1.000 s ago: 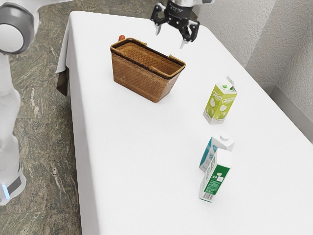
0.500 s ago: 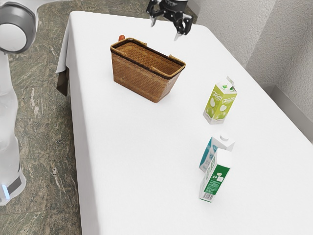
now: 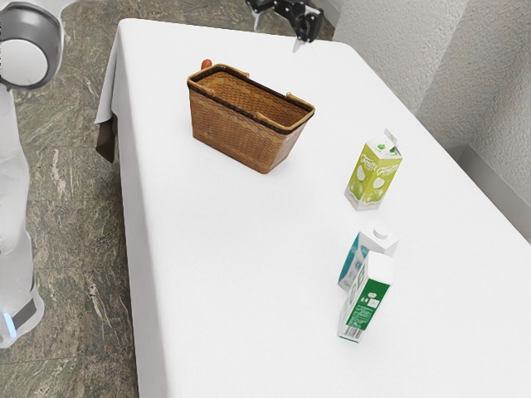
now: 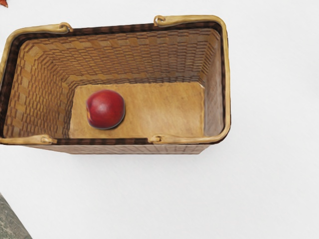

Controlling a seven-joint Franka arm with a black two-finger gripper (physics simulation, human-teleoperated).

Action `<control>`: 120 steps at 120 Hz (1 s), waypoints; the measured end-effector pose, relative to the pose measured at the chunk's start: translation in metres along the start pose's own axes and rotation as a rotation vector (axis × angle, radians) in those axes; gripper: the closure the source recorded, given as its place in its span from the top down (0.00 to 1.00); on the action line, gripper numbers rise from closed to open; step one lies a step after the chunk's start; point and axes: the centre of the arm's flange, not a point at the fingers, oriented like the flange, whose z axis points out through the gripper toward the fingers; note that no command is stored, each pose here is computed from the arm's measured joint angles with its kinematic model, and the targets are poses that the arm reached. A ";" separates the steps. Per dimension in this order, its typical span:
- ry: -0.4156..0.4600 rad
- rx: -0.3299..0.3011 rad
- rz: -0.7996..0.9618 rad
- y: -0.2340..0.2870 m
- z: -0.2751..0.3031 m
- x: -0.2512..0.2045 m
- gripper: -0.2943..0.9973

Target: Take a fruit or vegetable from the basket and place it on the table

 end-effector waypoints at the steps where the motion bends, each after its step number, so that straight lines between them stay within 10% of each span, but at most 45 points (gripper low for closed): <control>1: 0.000 -0.001 -0.001 -0.002 0.000 0.001 0.77; 81: -0.136 0.011 0.006 -0.079 0.130 0.075 0.77; 120: -0.166 -0.016 0.115 -0.029 0.175 0.082 0.77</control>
